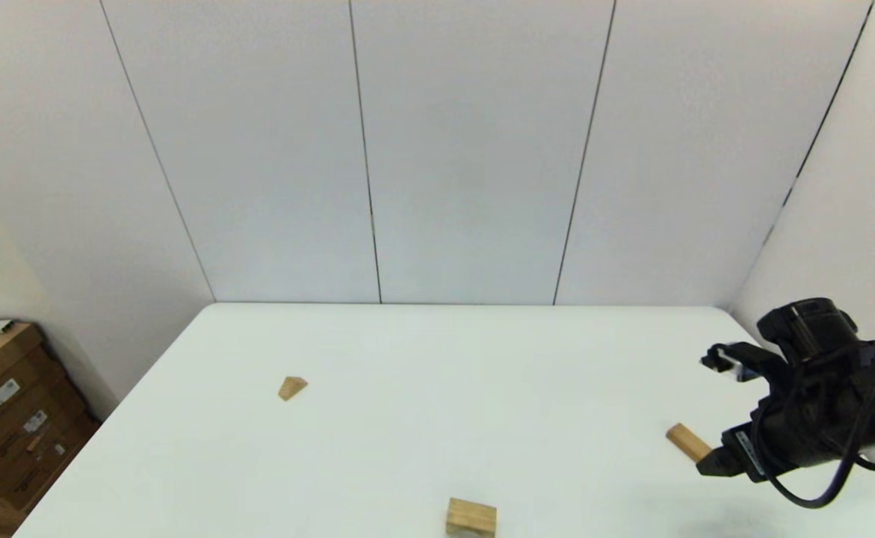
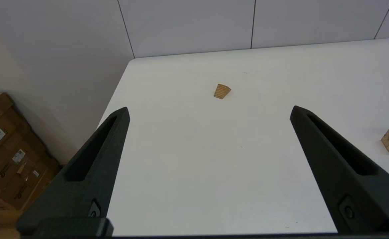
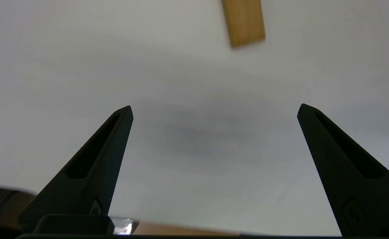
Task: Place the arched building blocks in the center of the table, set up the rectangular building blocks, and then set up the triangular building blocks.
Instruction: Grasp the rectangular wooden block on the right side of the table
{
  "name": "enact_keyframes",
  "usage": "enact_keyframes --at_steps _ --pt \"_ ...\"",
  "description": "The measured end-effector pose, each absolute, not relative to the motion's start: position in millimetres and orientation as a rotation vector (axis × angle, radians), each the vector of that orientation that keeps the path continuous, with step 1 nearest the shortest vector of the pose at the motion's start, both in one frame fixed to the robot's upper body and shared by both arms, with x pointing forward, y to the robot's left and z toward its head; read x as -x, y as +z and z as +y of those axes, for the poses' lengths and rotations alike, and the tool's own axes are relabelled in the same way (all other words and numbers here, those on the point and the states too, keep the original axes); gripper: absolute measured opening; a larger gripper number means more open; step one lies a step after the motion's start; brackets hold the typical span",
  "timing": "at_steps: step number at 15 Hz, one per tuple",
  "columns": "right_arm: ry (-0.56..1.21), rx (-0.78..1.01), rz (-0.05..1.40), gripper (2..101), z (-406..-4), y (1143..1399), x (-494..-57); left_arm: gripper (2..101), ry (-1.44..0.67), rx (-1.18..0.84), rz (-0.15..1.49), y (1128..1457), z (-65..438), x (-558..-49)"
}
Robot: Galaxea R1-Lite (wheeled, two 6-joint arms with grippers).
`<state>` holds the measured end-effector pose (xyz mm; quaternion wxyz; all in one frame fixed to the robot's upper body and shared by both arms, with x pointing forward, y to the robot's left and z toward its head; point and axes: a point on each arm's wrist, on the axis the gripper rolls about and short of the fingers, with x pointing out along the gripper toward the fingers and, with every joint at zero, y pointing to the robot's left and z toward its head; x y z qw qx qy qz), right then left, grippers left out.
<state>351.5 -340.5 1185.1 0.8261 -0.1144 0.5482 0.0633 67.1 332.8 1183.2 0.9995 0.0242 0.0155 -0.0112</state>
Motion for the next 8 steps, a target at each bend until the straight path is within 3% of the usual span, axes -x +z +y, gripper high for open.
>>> enact_keyframes --at_steps 8 --pt "0.21 0.206 1.207 98.0 -365.3 1138.5 -402.5 97.8 -0.022 -0.047 0.031 1183.3 332.8 -67.1"
